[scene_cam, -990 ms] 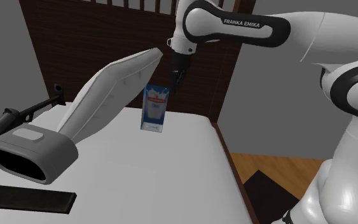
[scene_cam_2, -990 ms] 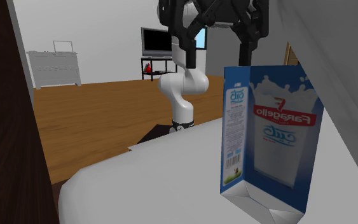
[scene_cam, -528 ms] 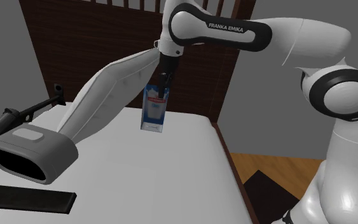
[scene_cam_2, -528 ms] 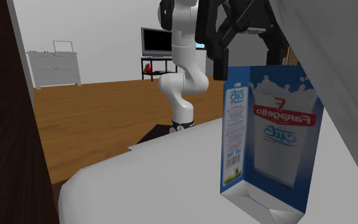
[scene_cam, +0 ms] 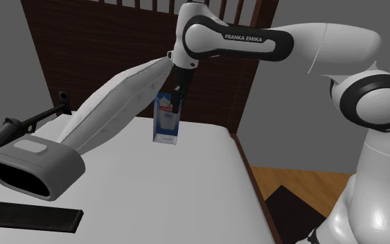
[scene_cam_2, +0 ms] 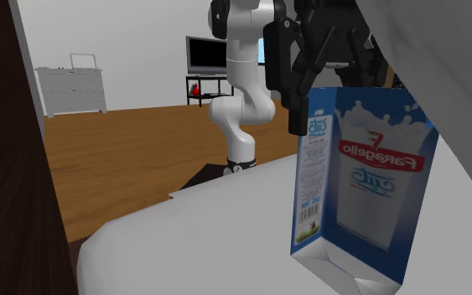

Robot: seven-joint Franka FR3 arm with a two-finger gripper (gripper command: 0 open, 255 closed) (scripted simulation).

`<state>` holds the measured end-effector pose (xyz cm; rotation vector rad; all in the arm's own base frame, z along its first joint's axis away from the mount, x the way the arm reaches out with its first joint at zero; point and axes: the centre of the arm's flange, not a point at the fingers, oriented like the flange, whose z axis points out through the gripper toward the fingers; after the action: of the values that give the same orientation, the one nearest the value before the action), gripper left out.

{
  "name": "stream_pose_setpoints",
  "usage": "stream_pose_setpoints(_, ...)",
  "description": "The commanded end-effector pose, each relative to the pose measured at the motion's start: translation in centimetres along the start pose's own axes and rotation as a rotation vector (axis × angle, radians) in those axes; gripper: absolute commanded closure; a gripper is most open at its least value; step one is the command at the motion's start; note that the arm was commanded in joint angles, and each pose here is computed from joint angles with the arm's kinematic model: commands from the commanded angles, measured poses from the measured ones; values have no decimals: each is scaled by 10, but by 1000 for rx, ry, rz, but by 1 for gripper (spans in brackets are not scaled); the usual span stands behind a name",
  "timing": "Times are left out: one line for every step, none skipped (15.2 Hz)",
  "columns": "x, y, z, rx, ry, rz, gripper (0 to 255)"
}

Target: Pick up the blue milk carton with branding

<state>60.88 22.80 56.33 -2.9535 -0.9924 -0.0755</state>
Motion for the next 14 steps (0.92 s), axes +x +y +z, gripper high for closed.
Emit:
stream_pose_setpoints(0,0,2,1,-3,0,255)
stream_pose_setpoints(0,0,2,1,-3,0,255)
stream_pose_setpoints(0,0,2,1,-3,0,255)
stream_pose_setpoints(0,0,2,1,-3,0,255)
stream_pose_setpoints(0,0,1,1,-2,0,255)
stream_pose_setpoints(0,0,1,1,-3,0,255)
stream_pose_setpoints(0,0,1,1,-3,0,255)
stream_pose_setpoints(0,0,-4,1,-3,0,255)
stream_pose_setpoints(0,0,-9,1,-3,0,255)
stream_pose_setpoints(0,0,-15,1,-3,0,255)
stream_pose_setpoints(1,0,-20,1,-3,0,255)
stream_pose_setpoints(1,0,-25,1,-3,0,255)
stream_pose_setpoints(1,0,-30,1,-3,0,255)
stream_pose_setpoints(2,0,-36,1,-3,0,255)
